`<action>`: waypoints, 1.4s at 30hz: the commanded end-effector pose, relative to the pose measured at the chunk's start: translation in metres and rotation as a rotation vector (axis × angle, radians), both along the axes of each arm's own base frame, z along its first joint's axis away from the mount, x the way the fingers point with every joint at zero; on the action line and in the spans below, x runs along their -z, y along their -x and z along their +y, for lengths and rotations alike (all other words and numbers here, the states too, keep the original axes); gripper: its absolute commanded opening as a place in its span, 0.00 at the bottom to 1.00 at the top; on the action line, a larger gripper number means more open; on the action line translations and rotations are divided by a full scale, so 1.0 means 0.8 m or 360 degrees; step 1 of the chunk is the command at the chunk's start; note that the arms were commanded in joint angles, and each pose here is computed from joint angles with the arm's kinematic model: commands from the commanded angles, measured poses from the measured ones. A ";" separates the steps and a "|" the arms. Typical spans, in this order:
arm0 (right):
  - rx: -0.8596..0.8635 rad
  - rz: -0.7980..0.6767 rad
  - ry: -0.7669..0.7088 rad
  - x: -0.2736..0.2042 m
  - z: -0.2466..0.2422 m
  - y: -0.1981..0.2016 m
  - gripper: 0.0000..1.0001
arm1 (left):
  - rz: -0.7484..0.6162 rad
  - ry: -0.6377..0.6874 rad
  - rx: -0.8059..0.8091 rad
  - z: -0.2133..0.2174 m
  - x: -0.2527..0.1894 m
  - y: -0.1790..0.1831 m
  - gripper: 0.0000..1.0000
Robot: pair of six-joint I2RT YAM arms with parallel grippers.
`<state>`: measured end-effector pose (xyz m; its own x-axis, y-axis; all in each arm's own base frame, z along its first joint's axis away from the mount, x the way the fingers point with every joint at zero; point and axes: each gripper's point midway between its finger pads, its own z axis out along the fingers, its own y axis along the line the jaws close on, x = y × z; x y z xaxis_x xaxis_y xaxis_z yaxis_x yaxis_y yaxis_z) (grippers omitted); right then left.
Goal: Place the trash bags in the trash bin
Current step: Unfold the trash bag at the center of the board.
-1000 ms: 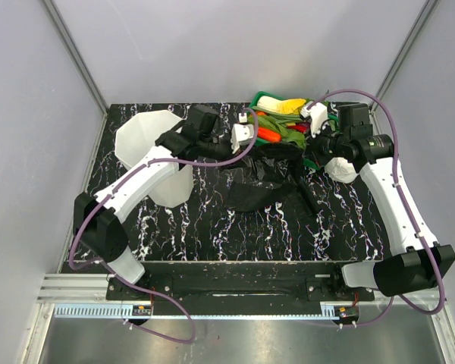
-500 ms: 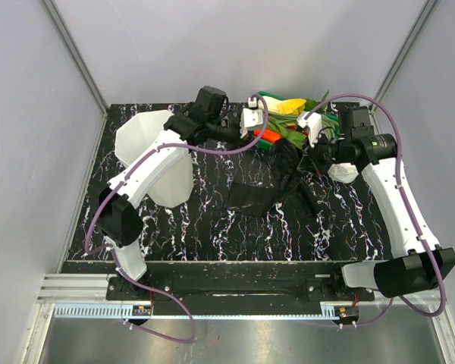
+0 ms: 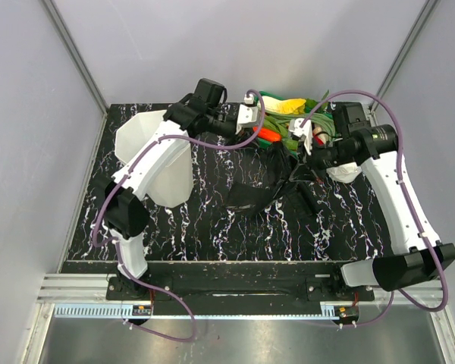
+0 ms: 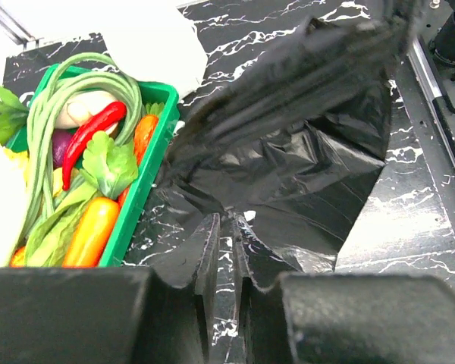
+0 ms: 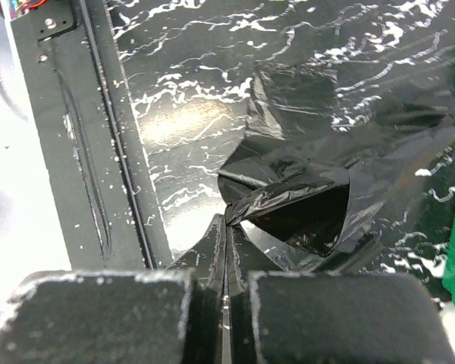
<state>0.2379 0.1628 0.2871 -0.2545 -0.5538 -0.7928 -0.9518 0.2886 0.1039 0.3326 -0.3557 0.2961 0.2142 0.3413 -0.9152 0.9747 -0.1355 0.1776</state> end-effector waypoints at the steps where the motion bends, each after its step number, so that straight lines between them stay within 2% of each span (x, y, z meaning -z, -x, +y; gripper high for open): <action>1: -0.0159 0.0054 0.0026 -0.005 0.015 0.032 0.00 | -0.0121 0.0137 0.0135 -0.017 -0.040 0.006 0.17; 12: -0.0273 0.0067 0.0082 -0.003 0.028 0.045 0.00 | -0.0185 0.0136 0.0258 -0.020 -0.028 0.021 0.23; 29: -0.0258 0.0071 0.0112 0.000 0.024 0.051 0.00 | -0.0289 0.0048 0.0232 -0.009 -0.009 0.012 0.25; 33: -0.0254 0.0076 0.0114 0.004 0.023 0.052 0.00 | -0.0304 0.0056 0.0216 -0.005 -0.014 0.008 0.29; 36: -0.0252 0.0085 0.0113 0.005 0.024 0.052 0.00 | -0.0305 0.0050 0.0207 -0.006 -0.013 0.005 0.36; 42: -0.0241 0.0078 0.0112 0.005 0.024 0.050 0.00 | -0.0277 0.0055 0.0215 -0.008 -0.008 0.003 0.36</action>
